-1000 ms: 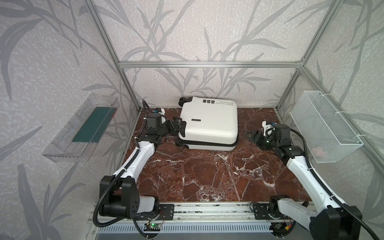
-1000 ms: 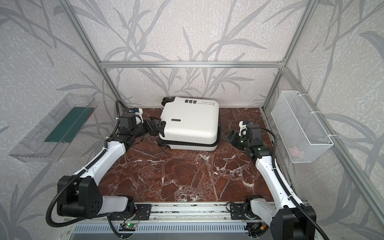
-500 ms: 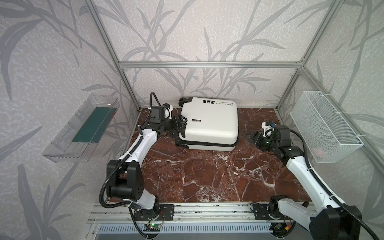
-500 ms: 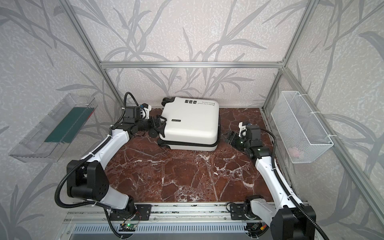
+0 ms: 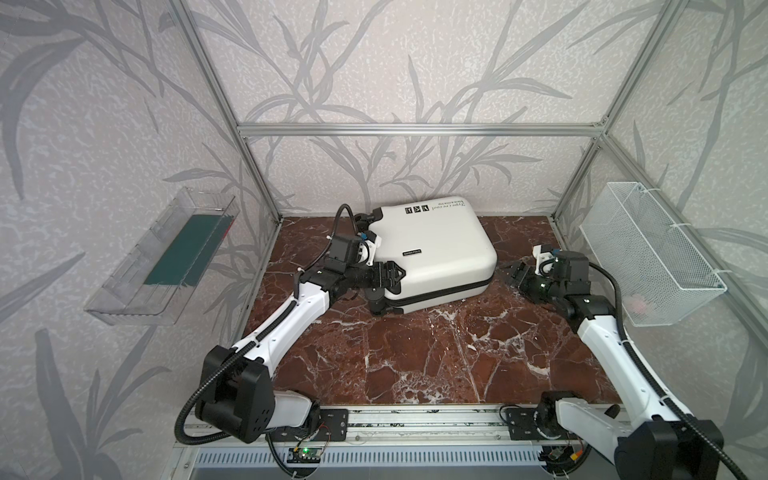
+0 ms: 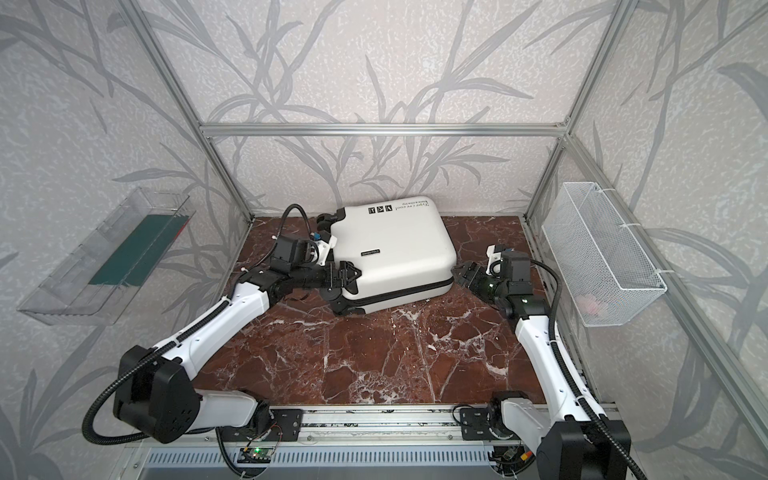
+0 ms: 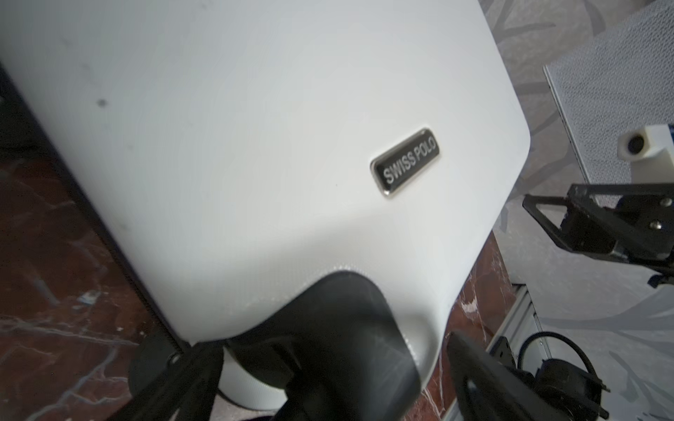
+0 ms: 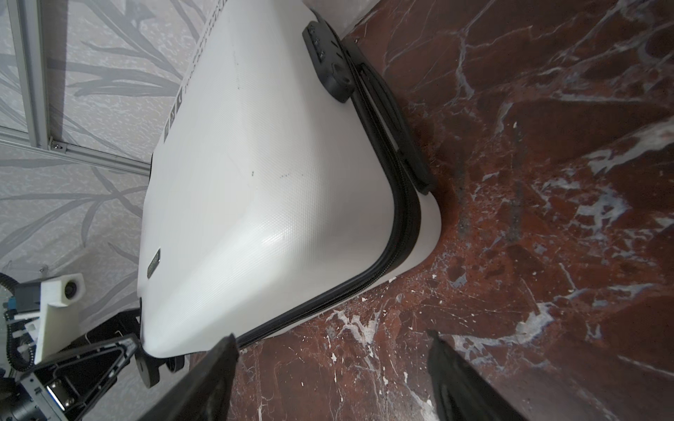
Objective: Pack the luggage
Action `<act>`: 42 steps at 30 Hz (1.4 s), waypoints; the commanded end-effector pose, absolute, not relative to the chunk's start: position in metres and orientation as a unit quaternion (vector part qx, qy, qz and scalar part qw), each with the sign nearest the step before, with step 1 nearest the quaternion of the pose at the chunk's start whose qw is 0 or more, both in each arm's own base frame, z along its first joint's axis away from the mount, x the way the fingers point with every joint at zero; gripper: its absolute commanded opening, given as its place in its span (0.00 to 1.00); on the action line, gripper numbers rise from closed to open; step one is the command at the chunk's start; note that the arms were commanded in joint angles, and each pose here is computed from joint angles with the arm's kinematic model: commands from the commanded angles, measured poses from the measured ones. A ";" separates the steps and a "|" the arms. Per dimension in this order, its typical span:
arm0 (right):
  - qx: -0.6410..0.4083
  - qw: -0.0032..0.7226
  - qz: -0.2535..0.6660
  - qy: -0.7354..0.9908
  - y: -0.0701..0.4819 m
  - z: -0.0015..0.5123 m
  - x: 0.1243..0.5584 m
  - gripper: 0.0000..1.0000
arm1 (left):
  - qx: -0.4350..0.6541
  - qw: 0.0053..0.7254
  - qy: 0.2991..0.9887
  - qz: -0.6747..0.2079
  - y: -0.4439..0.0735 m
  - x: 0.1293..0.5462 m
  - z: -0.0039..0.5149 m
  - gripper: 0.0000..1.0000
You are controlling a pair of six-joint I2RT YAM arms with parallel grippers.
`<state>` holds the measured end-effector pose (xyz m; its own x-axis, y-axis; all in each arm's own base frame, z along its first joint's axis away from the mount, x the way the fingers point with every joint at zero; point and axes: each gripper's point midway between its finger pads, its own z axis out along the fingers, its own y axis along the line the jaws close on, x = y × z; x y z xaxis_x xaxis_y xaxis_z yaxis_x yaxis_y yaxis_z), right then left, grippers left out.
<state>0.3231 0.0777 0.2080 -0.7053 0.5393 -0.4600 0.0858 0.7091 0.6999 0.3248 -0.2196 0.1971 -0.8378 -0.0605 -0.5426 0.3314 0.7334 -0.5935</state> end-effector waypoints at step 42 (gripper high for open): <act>0.243 0.317 0.329 0.856 0.028 0.171 0.296 0.82 | 0.133 0.270 0.919 -0.255 -0.197 0.499 0.238 0.97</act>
<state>0.3014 0.0273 0.1716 -0.6707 0.6320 -0.3882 0.2187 0.6686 0.7107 0.5225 -0.1921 0.2345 -0.7890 0.0480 -0.6125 0.3363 0.8681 -0.3652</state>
